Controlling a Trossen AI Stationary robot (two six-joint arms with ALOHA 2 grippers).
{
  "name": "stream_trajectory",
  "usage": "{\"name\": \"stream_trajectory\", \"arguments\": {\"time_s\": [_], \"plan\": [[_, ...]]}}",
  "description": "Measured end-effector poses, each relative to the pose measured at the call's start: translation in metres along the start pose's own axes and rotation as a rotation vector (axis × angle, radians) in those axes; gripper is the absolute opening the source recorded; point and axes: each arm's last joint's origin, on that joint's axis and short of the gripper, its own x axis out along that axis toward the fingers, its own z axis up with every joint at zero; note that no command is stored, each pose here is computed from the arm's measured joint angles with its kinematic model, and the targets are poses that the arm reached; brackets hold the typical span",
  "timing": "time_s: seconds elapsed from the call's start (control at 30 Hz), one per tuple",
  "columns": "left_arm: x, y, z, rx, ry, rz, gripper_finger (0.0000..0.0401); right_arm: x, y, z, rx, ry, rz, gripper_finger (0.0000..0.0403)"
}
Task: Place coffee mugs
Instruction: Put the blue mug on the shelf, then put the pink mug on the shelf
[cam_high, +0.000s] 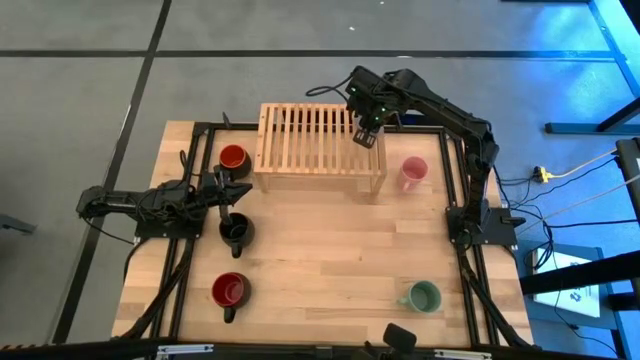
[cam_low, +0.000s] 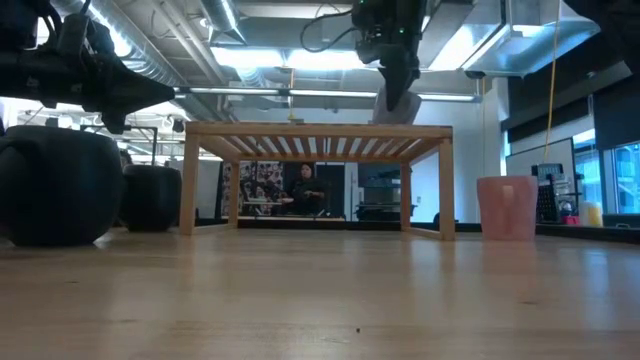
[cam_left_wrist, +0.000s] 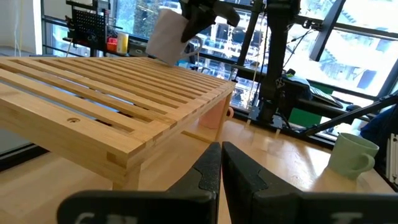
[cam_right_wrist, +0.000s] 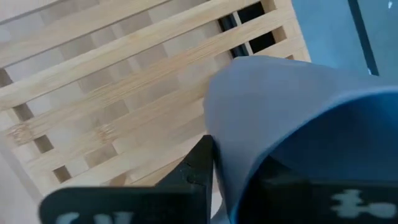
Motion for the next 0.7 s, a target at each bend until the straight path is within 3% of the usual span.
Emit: {"name": "stream_trajectory", "arguments": {"time_s": [0.2,0.57,0.7], "plan": [[0.000,0.000,0.000,0.000,0.000,0.000,0.0007,0.000,-0.002,0.002,0.064,-0.022,-0.053,0.0068],[0.000,0.000,0.000,0.001,0.000,0.001,0.0007,-0.001,-0.004,0.008,0.071,-0.085,-0.087,0.0162],[0.000,0.000,0.000,0.001,0.000,0.001,0.0007,-0.019,-0.006,0.008,0.080,-0.140,-0.090,0.0188]]}}
